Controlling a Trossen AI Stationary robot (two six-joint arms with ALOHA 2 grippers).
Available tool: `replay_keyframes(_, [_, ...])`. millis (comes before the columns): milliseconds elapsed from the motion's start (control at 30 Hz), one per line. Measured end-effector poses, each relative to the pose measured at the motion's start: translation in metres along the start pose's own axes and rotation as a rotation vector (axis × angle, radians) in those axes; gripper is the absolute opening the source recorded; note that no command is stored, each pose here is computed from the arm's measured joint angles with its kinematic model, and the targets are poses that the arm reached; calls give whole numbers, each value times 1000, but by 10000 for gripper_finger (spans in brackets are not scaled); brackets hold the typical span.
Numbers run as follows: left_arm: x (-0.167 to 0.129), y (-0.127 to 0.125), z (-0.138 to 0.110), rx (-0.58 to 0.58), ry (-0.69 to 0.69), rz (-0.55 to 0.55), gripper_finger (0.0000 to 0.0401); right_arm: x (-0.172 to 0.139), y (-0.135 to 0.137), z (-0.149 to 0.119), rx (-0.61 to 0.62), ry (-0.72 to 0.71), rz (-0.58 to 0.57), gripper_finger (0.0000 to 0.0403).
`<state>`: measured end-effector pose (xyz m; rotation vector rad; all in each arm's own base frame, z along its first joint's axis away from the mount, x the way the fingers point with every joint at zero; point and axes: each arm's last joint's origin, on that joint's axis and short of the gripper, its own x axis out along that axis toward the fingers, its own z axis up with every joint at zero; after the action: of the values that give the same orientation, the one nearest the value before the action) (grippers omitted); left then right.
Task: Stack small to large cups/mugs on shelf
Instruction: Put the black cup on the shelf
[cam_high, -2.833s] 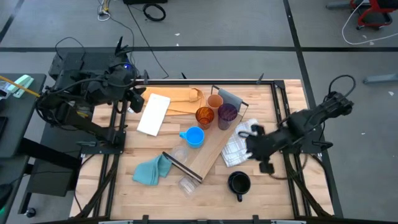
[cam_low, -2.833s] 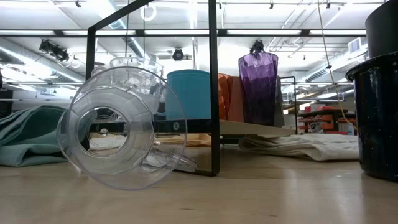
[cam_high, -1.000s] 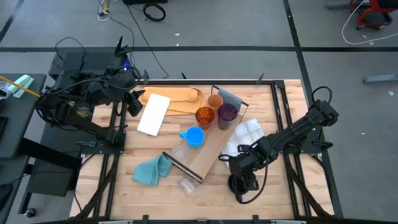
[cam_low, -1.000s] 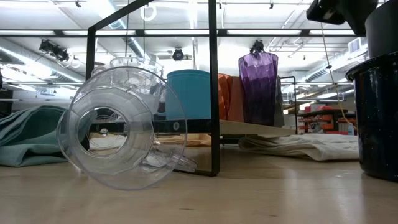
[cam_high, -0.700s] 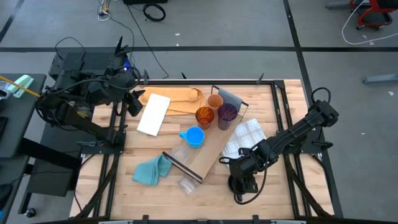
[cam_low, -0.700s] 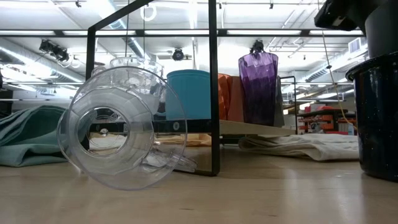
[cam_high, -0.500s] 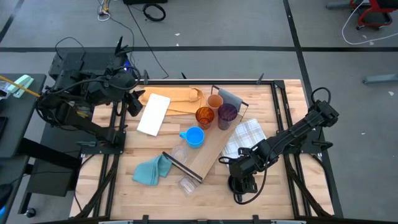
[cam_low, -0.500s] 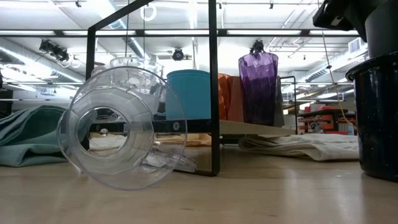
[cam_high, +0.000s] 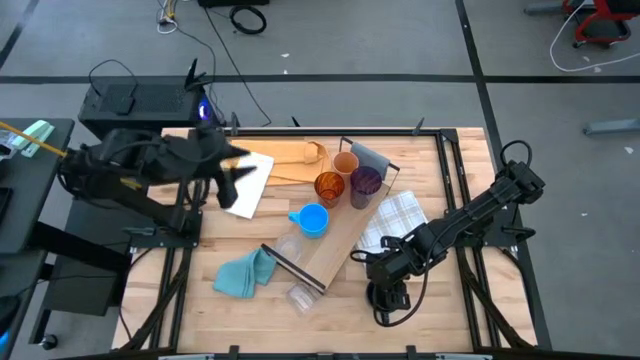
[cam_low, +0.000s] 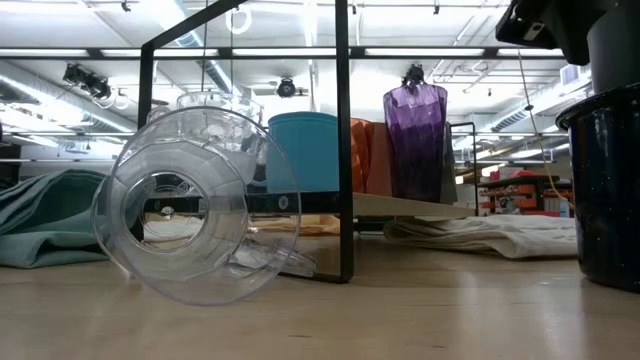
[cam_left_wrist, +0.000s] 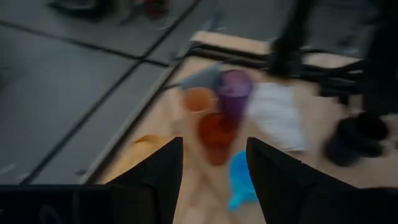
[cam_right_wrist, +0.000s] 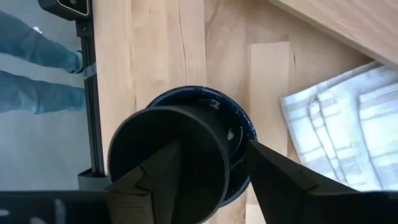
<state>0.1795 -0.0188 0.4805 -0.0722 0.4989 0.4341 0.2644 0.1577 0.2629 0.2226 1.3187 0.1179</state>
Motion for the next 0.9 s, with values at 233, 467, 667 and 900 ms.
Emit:
replay_keyframes(233, [4, -8, -26, -7, -54, -241, 180, 0, 0, 0, -2, -1, 1, 177])
replay_keyframes(467, [9, 0, -59, -26, 11, -222, 180, 0, 0, 0, -3, -1, 1, 177])
replay_keyframes(667, [19, -2, -77, -34, 19, -237, 177, 0, 0, 0, -4, -1, 1, 176])
replay_keyframes(900, [35, -10, -91, -31, -6, -267, 180, 0, 0, 0, -1, -4, 3, 172])
